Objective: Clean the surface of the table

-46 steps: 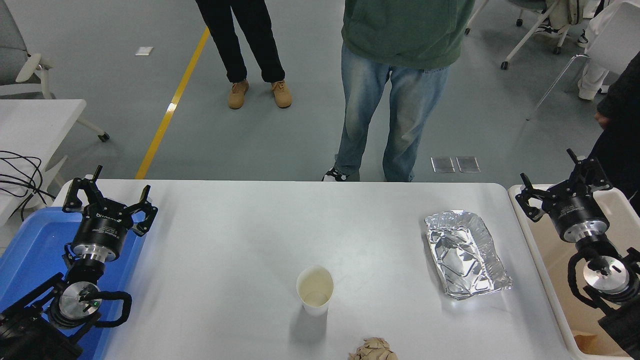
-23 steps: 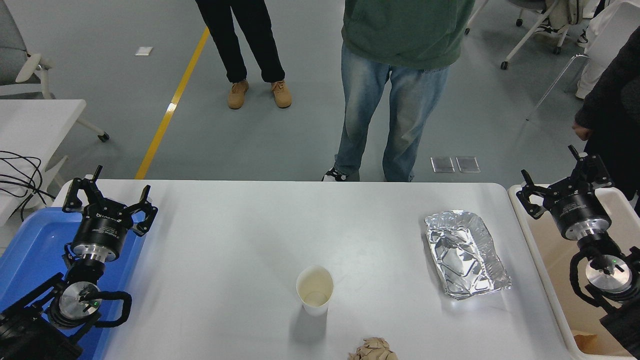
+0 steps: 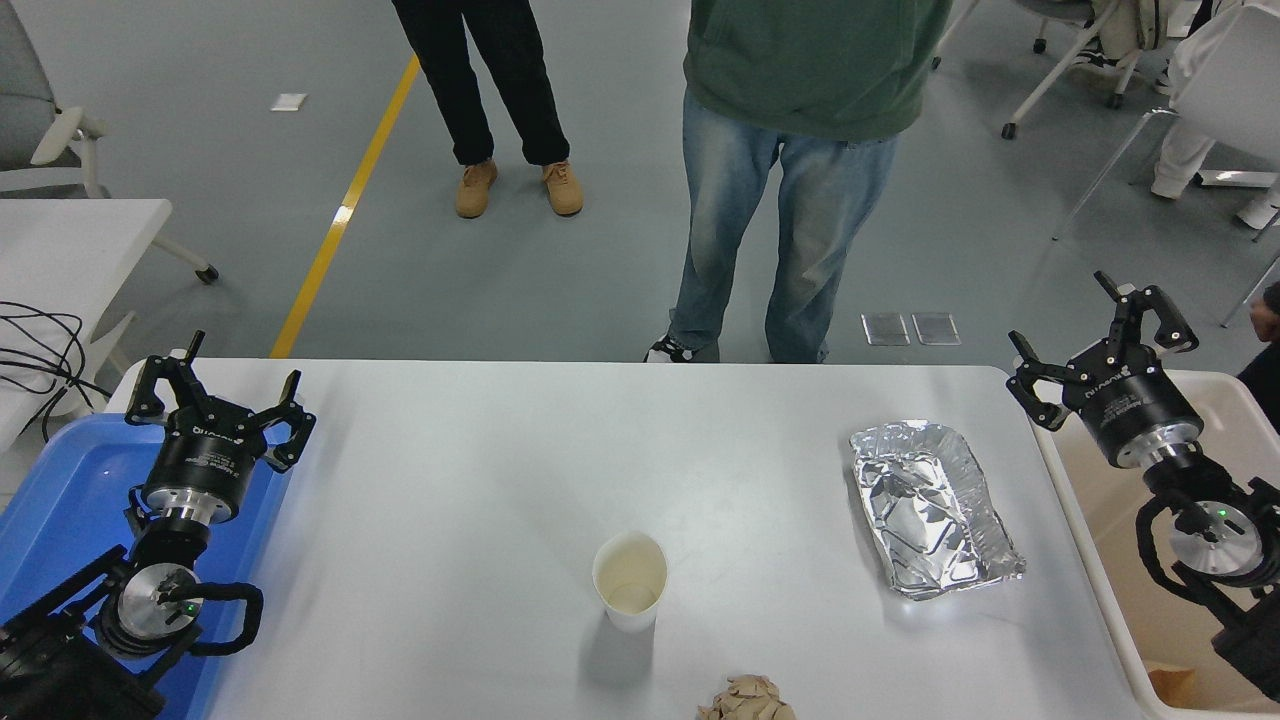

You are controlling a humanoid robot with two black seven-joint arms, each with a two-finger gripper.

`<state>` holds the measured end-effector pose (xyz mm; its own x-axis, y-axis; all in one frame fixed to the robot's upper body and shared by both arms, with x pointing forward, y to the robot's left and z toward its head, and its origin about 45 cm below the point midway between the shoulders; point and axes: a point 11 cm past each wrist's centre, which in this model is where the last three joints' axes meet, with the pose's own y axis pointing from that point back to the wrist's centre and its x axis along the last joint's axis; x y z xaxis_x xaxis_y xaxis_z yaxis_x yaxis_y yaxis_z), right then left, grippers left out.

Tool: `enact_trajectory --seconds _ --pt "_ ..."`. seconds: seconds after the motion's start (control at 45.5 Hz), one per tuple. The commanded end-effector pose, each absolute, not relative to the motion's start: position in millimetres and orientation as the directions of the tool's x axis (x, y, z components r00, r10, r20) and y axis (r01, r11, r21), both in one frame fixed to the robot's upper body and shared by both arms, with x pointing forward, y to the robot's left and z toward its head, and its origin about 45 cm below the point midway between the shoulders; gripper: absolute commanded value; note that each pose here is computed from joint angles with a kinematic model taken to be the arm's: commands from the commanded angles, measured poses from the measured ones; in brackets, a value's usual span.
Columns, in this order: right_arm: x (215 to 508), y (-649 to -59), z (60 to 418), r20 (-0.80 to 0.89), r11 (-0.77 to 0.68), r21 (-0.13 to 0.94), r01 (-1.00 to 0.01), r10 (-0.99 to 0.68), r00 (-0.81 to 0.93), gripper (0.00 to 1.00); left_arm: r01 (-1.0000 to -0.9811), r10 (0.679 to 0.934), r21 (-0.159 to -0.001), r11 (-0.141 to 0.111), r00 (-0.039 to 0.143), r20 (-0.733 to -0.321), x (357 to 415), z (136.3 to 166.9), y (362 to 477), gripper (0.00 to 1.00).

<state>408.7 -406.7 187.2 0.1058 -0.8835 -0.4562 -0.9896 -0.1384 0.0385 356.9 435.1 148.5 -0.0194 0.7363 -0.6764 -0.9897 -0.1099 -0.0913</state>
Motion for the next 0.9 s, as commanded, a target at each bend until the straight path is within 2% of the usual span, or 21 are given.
enact_trajectory --seconds 0.0,0.33,0.352,0.418,0.703,0.879 --pt "404.5 -386.7 199.9 -0.29 -0.302 0.085 -0.949 -0.919 0.267 0.99 -0.9897 0.736 -0.091 -0.11 -0.02 -0.676 356.8 148.4 435.2 0.99" --pt "406.0 -369.0 222.0 -0.118 -0.426 0.107 -0.899 -0.903 0.414 0.99 -0.9897 0.736 -0.091 -0.11 -0.02 -0.676 356.8 148.4 435.2 0.99" --pt "405.1 -367.0 223.2 -0.103 -0.437 0.109 -0.893 -0.898 0.427 0.99 -0.9897 0.736 -0.093 -0.109 -0.017 -0.677 357.5 149.2 434.6 0.99" --pt "402.7 -359.0 229.3 -0.048 -0.479 0.117 -0.87 -0.878 0.477 0.99 -0.9897 0.736 -0.091 -0.11 -0.02 -0.676 356.8 148.4 435.2 0.99" --pt "380.1 -301.4 248.6 0.196 -0.682 0.162 -0.713 -0.686 0.701 0.99 -0.9898 0.736 -0.092 -0.109 -0.019 -0.677 357.0 148.6 434.8 0.99" --pt "369.0 -275.7 251.0 0.356 -0.739 0.202 -0.642 -0.556 0.751 0.98 -0.9898 0.736 -0.092 -0.109 -0.019 -0.677 357.0 148.6 434.8 0.99"
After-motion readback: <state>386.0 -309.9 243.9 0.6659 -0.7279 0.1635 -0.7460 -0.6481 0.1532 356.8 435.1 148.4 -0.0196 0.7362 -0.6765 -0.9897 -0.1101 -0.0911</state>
